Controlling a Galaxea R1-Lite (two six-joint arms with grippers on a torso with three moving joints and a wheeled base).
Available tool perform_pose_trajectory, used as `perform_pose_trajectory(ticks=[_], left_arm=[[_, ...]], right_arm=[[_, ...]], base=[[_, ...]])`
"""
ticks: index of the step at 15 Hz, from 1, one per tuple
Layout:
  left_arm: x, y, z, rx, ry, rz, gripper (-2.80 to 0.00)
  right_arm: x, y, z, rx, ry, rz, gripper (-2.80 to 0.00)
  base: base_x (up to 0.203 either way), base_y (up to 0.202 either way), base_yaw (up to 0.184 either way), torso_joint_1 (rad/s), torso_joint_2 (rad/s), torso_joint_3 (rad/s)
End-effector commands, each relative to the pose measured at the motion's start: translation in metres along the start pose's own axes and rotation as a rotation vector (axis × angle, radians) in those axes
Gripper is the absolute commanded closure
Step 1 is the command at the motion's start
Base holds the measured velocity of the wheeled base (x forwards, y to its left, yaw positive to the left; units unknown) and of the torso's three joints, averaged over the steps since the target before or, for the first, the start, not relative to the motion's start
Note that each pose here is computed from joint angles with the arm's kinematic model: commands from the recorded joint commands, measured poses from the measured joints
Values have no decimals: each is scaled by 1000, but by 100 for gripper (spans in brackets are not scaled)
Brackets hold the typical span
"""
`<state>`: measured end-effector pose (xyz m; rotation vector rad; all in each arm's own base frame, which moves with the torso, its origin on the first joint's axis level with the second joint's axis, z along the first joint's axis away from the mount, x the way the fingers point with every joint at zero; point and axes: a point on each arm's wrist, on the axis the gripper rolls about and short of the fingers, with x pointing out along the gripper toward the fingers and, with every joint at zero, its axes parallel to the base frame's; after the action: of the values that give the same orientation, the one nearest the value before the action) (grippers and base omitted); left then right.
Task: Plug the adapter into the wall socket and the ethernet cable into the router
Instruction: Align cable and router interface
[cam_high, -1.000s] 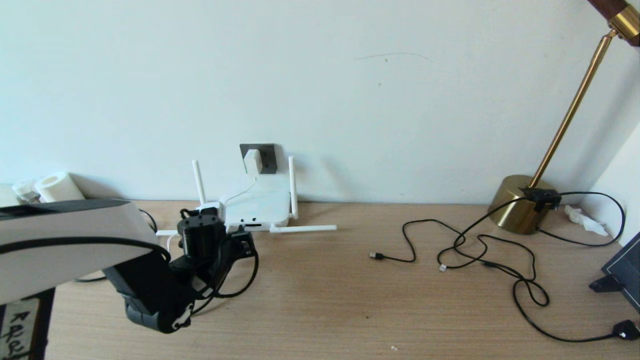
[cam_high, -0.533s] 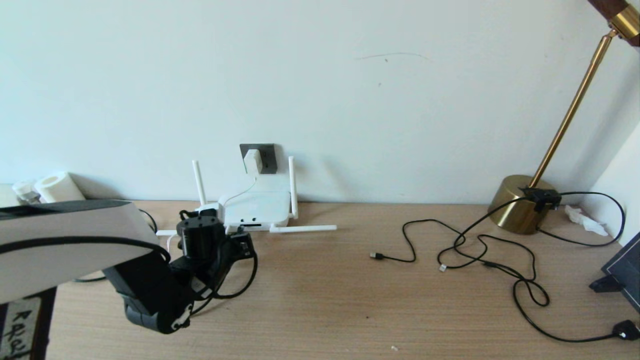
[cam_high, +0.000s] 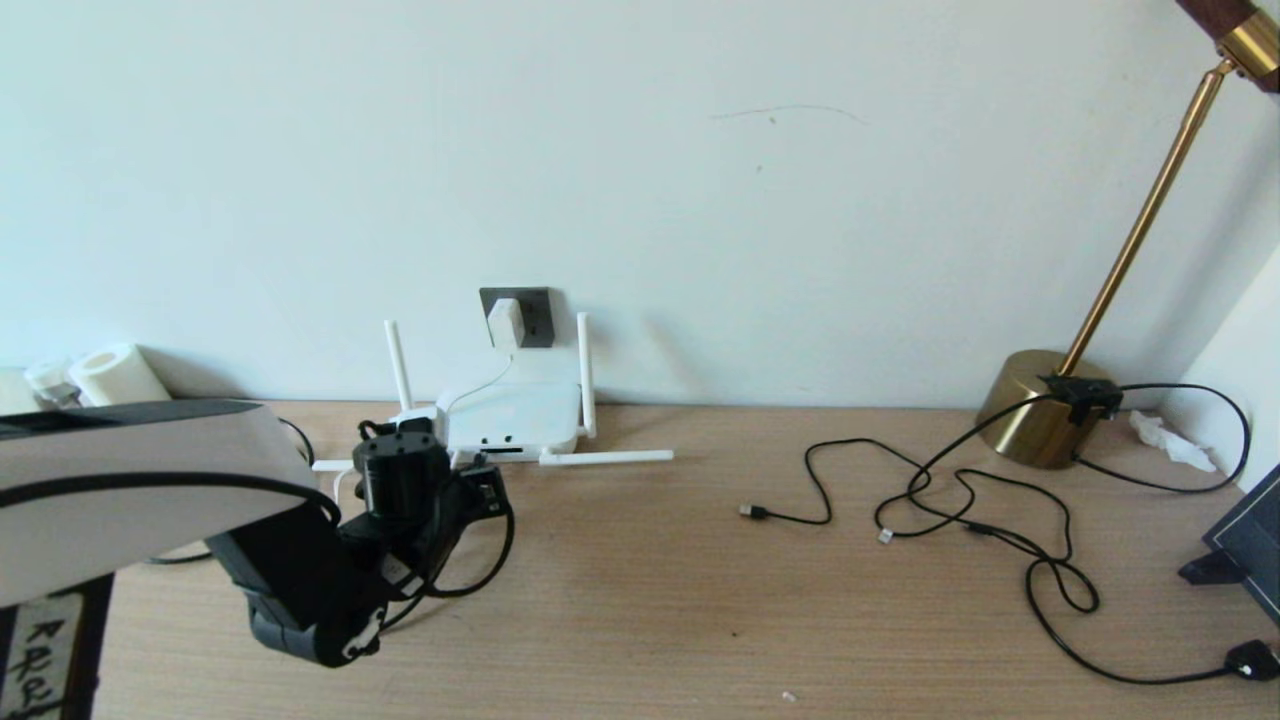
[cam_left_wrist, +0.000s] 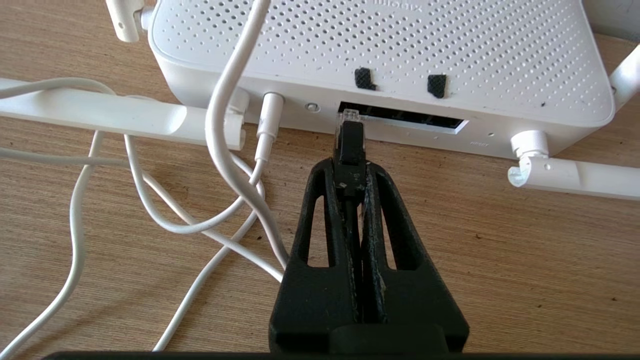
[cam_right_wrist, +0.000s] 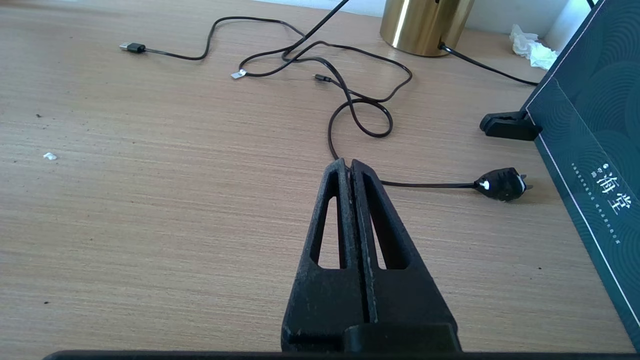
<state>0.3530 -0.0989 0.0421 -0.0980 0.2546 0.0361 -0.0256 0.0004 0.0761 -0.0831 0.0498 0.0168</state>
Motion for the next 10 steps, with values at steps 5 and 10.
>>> perform_pose_trajectory(ticks=[5,10], left_arm=[[1,-1,2,-3,-12,-2,0],[0,-3,2,-2,-14,-6,0]], right_arm=[[0,0,0,-1,0,1,0],[0,0,0,-1,1,1,0]], base=[[0,0,0,0,0,0],[0,0,0,0,0,0]])
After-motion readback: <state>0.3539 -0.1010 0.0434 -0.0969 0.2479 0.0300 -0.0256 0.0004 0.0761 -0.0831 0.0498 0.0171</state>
